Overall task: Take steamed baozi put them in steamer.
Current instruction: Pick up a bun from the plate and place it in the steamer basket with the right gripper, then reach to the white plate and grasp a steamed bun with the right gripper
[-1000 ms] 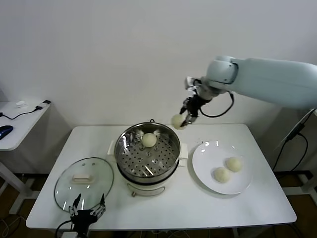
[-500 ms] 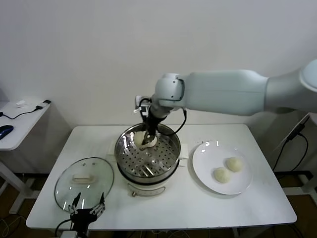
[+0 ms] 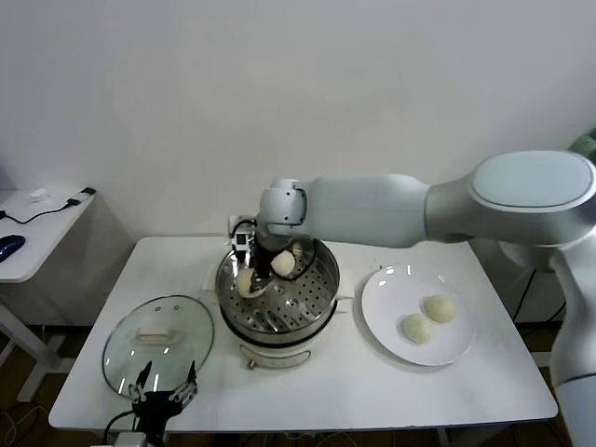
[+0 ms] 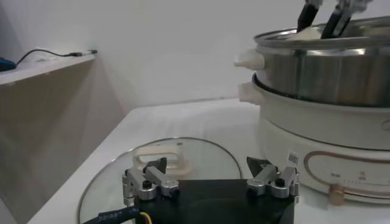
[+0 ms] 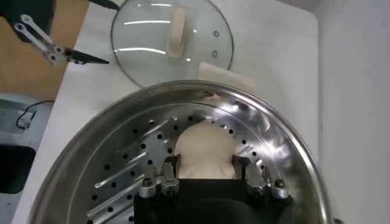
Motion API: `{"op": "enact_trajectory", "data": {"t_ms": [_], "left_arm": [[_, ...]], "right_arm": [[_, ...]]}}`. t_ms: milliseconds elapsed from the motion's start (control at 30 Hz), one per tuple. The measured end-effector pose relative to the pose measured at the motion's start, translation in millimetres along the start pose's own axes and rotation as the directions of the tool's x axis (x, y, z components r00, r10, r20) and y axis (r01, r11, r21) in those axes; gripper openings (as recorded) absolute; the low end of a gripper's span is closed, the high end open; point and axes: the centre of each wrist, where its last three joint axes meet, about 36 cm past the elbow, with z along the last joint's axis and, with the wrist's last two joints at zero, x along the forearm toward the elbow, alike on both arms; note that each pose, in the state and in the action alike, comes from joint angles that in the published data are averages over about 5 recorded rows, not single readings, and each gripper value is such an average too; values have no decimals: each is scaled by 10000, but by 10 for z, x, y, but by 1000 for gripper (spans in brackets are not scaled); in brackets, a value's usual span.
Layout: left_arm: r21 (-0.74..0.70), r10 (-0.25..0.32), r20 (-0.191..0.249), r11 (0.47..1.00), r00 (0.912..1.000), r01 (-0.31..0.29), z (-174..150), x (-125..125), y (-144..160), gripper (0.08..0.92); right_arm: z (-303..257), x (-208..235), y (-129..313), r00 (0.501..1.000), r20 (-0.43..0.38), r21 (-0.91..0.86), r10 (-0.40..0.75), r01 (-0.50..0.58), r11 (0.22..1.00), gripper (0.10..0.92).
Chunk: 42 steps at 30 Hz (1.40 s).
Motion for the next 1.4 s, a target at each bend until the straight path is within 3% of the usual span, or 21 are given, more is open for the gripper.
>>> {"op": "enact_trajectory", "data": {"t_ms": [133,300,400,667,933,1133,1400], "left_arm": [[2,7,-1,10000,10000,-7,-1,2,-2,823],[7,17,21,10000,10000,-17,-14,10,-5,823],[8,20,29,10000,10000,-20,-23,24,-6,823],[18,4,72,10000,10000,-4,-43,42,-7,823],[60,-55,137,10000,9999,54,-66,21,-3,823],[80,-100,134,9999,9999,99,-85,13,10,823],[74,-134,36,9999,9999,134,-68,38,18,823]], "right_arm": [[-17,-58,1,10000,23,-1,50,-50,10000,641],[-15,-13,-19,9998,187,107,11,-13,9999,775],[32,111,-69,9996,286,265,-51,44,9996,815],[525,802,-254,9993,350,775,-138,111,9969,823],[1626,1431,-85,9984,-476,628,-297,327,9975,823],[2456,1481,216,9925,-1104,14,-532,537,9986,823],[3162,1152,561,9821,-1649,-667,-911,810,9945,823]]}}
